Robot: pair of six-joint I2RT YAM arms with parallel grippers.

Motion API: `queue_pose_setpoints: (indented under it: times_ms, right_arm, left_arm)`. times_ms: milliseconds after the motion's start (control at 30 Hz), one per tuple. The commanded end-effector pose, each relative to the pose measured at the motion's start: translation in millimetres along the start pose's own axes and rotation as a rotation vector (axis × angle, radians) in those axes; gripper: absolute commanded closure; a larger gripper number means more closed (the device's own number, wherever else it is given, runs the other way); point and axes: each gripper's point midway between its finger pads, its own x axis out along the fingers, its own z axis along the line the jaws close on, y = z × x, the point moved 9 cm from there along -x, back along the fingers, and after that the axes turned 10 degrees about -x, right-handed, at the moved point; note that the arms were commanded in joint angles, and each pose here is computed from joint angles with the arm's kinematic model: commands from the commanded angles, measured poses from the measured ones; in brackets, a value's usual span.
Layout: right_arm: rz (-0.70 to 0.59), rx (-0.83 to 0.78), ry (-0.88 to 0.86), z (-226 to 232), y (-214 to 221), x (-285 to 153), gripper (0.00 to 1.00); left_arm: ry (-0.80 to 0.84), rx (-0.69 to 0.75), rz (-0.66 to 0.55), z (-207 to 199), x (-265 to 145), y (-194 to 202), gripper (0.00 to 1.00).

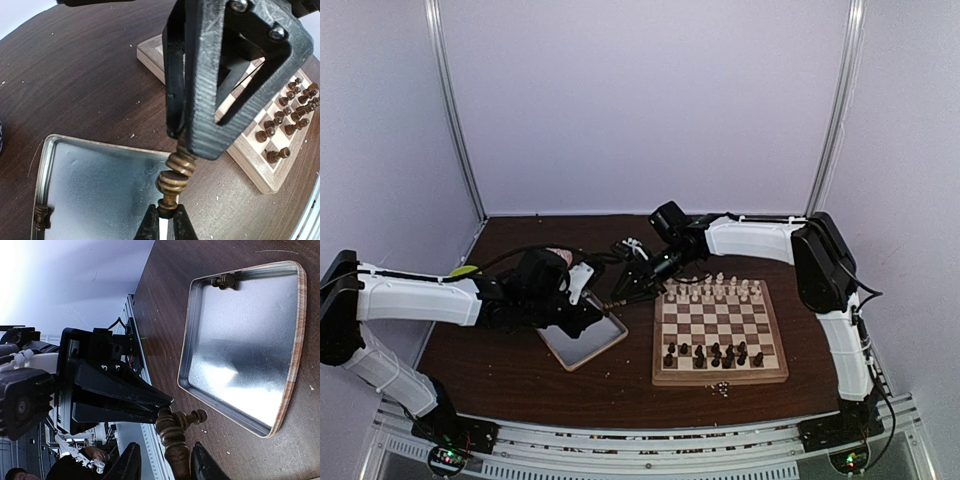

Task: Set up the chess pieces on the board
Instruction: Pass from the left arm to the right

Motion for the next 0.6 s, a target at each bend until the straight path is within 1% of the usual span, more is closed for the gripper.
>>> queue_pose_setpoints:
  times_ms: [0, 200, 367, 467, 567]
  right_arm:
    - [-0.009, -0.051, -0.027, 15.2, -2.8, -2.4, 0.64]
    - [-0.007, -0.041, -0.011, 11.9, -0.9, -1.5, 0.66]
    - [-0.011, -0.038, -0.007, 9.7, -0.5, -0.6, 0.75]
    - [-0.016, -0.039, 0.006, 8.0, -1.3, -0.6, 0.83]
    - [-0.016, -0.063, 0.041, 8.0, -3.3, -2.8, 0.88]
  left_arm:
    - [0.014, -0.01, -0.063, -4.0, -4.5, -7.9, 0.97]
    - [0.011, -0.009, -0.065, -3.8, -4.4, -8.1, 0.97]
    - [0.014, -0.01, -0.059, -3.6, -3.8, -6.6, 0.97]
    - [0.016, -0.008, -0.057, -3.9, -3.9, -6.0, 0.97]
    - [0.009, -0.009, -0.049, -2.6, -3.0, -4.2, 0.97]
